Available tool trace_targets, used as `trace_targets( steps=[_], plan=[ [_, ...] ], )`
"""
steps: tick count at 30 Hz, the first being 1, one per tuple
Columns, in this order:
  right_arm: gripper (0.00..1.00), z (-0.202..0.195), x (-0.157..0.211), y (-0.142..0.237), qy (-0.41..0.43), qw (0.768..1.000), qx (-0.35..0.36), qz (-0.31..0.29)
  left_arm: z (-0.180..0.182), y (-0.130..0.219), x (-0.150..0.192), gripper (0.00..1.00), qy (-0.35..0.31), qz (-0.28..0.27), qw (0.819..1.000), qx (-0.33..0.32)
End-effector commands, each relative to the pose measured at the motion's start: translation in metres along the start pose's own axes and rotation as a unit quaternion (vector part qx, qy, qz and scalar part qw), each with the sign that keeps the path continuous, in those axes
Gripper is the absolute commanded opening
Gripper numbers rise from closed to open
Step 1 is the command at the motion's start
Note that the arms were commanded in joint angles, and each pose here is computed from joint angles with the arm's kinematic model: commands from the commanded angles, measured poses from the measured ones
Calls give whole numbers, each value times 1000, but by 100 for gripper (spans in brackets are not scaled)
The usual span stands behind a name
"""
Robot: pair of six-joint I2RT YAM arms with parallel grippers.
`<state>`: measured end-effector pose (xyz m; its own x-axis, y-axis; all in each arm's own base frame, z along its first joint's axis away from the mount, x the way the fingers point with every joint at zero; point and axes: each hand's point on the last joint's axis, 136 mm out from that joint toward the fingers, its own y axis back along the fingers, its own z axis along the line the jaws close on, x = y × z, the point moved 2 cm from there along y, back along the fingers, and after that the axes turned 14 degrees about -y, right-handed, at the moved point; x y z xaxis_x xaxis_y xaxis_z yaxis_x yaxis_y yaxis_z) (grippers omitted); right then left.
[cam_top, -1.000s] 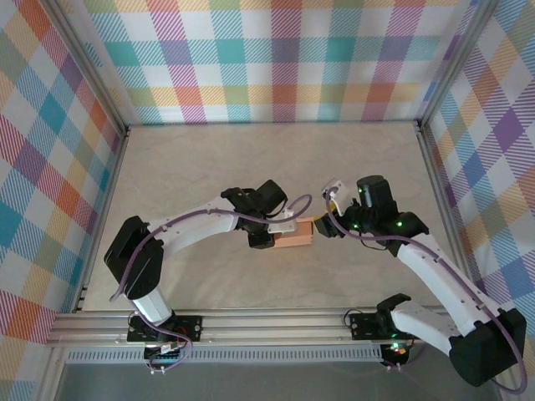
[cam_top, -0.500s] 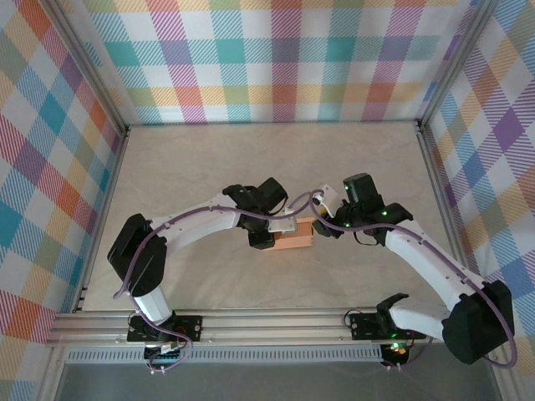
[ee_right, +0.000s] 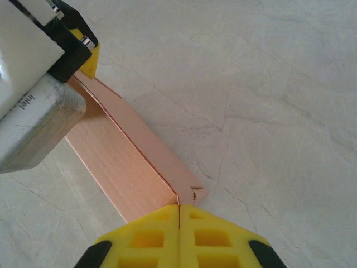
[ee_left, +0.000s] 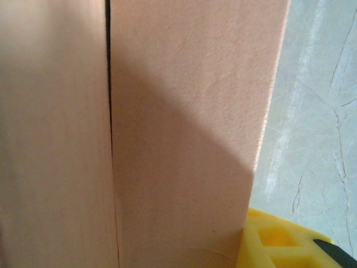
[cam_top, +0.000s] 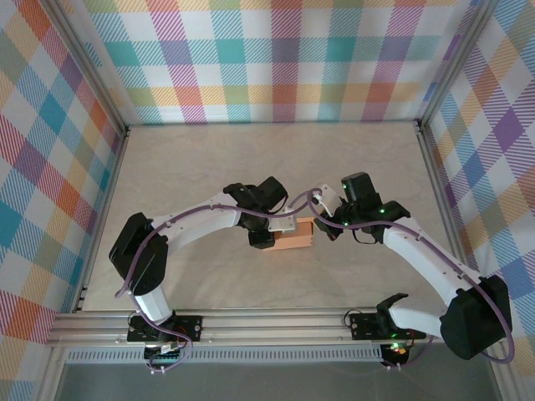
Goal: Fold the paper box
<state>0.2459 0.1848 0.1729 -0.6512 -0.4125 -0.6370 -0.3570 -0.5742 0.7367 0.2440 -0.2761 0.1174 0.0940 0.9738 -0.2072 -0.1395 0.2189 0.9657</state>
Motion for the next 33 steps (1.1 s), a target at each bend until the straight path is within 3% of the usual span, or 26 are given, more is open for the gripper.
trace_targets(
  steps=[1,4,7,12,33],
  plan=[
    [0,6,-4,5,5,1000,-9,-4,-8,-7,-1,38,11,-5,999,36],
    [0,5,-5,4,5,1000,0,-9,-7,-6,-2,45,15,-7,999,34],
    [0,6,-4,5,9,1000,0,-15,-8,-6,-3,42,14,-8,999,35],
    [17,3,-6,3,3,1000,7,-20,-9,-8,-2,38,15,-5,999,40],
    [14,-2,1,-7,-1,1000,13,-1,-9,-10,0,38,15,1,999,41]
  ],
)
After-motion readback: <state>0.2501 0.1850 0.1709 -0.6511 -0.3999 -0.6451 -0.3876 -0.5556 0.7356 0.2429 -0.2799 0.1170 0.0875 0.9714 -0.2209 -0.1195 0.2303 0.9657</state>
